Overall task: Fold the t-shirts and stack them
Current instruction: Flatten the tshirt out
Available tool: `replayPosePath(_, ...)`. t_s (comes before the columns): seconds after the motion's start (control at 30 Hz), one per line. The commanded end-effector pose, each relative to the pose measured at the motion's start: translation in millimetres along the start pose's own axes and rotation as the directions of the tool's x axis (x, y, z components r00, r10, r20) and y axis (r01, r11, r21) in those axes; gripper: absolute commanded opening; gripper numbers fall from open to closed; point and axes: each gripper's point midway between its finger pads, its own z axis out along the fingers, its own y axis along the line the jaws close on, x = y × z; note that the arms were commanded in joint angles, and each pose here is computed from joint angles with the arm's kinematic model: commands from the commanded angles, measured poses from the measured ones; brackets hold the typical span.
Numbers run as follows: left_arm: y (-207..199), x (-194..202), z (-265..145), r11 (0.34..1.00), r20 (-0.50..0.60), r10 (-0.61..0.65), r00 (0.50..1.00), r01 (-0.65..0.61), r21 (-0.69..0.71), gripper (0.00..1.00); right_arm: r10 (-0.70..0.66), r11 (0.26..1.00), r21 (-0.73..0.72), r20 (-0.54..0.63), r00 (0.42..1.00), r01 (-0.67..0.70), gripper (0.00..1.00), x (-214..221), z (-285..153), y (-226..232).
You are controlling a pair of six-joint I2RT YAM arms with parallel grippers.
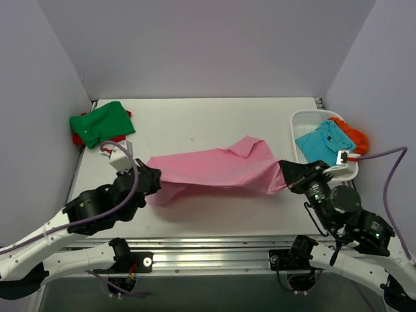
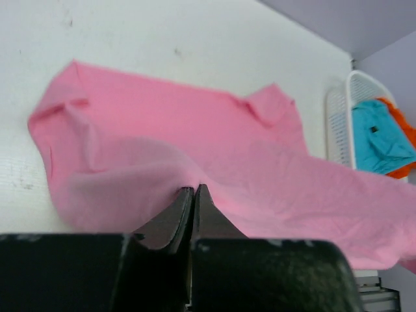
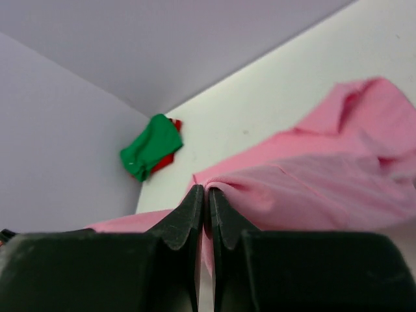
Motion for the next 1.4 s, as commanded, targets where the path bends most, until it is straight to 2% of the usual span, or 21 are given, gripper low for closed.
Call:
replayPosePath(0.0,5,-57,-33,0.995,0.106,0.091,0.990,-0.095,0.037,0.02,-0.076,0.977,-0.196,0.029,0.997,0.080,0.00,-47,-26,52)
replayPosePath(0.03,0,-82,-48,0.993,0.144,0.076,0.987,-0.088,0.079,0.02,-0.114,0.957,-0.266,0.015,0.993,0.114,0.00,-51,-32,68)
replayPosePath(0.07,-4,-95,-56,0.991,0.166,0.056,0.985,-0.075,0.107,0.02,-0.076,0.943,-0.321,0.059,0.995,0.091,0.00,-82,-47,87)
replayPosePath(0.1,-7,-108,-64,0.986,0.191,0.070,0.979,-0.096,0.134,0.02,-0.089,0.913,-0.396,0.043,0.995,0.098,0.00,-86,-56,106)
replayPosePath(0.13,-16,-131,-79,0.979,0.224,0.002,0.974,-0.048,0.200,0.02,-0.109,0.887,-0.444,0.072,0.991,0.130,0.00,-99,-64,119)
replayPosePath(0.17,-21,-141,-88,0.970,0.240,-0.018,0.971,-0.041,0.239,0.02,-0.071,0.872,-0.471,0.143,0.987,0.131,0.00,-133,-82,131)
replayPosePath(0.2,-25,-151,-95,0.960,0.263,-0.002,0.965,-0.072,0.272,0.02,-0.072,0.863,-0.484,0.166,0.983,0.145,0.00,-143,-85,140)
replayPosePath(0.23,-36,-168,-110,0.937,0.279,-0.056,0.959,-0.046,0.346,0.02,-0.078,0.831,-0.531,0.183,0.980,0.166,0.00,-151,-97,153)
replayPosePath(0.27,-38,-176,-116,0.931,0.287,-0.071,0.955,-0.039,0.362,0.02,-0.049,0.809,-0.559,0.242,0.969,0.180,0.00,-177,-117,164)
replayPosePath(0.4,-52,-210,-140,0.907,0.303,-0.127,0.944,-0.013,0.420,0.02,-0.020,0.795,-0.563,0.346,0.938,0.224,0.00,-214,-136,191)
replayPosePath(0.57,-81,-232,-156,0.864,0.319,-0.153,0.935,-0.029,0.502,0.02,-0.006,0.852,-0.486,0.359,0.933,0.192,0.00,-233,-109,200)
replayPosePath(0.77,-70,-235,-135,0.920,0.382,-0.177,0.907,0.014,0.392,0.02,-0.034,0.938,-0.315,0.330,0.943,0.144,0.00,-216,-20,178)
replayPosePath(0.9,-64,-220,-101,0.971,0.459,-0.106,0.882,-0.009,0.240,0.02,-0.083,0.983,-0.130,0.313,0.946,0.129,0.00,-193,43,141)
replayPosePath(1.07,-67,-192,-48,0.994,0.496,0.008,0.868,-0.062,0.092,0.02,-0.148,0.985,0.122,0.257,0.955,0.119,0.00,-143,119,76)
replayPosePath(1.13,-70,-170,-4,0.995,0.452,0.035,0.891,-0.072,0.065,0.02,-0.163,0.973,0.201,0.274,0.948,0.109,0.00,-135,136,55)
replayPosePath(1.2,-62,-163,60,0.996,0.385,0.010,0.923,-0.045,0.083,0.02,-0.201,0.949,0.288,0.232,0.952,0.130,0.00,-111,164,27)
replayPosePath(1.33,-16,-143,176,1.000,0.312,0.016,0.950,-0.018,0.004,0.02,-0.234,0.913,0.384,0.217,0.948,0.137,0.00,-86,225,-11)
replayPosePath(1.37,-12,-147,198,1.000,0.316,0.014,0.949,-0.017,0.005,0.02,-0.256,0.886,0.431,0.151,0.955,0.169,0.00,-60,256,-36)
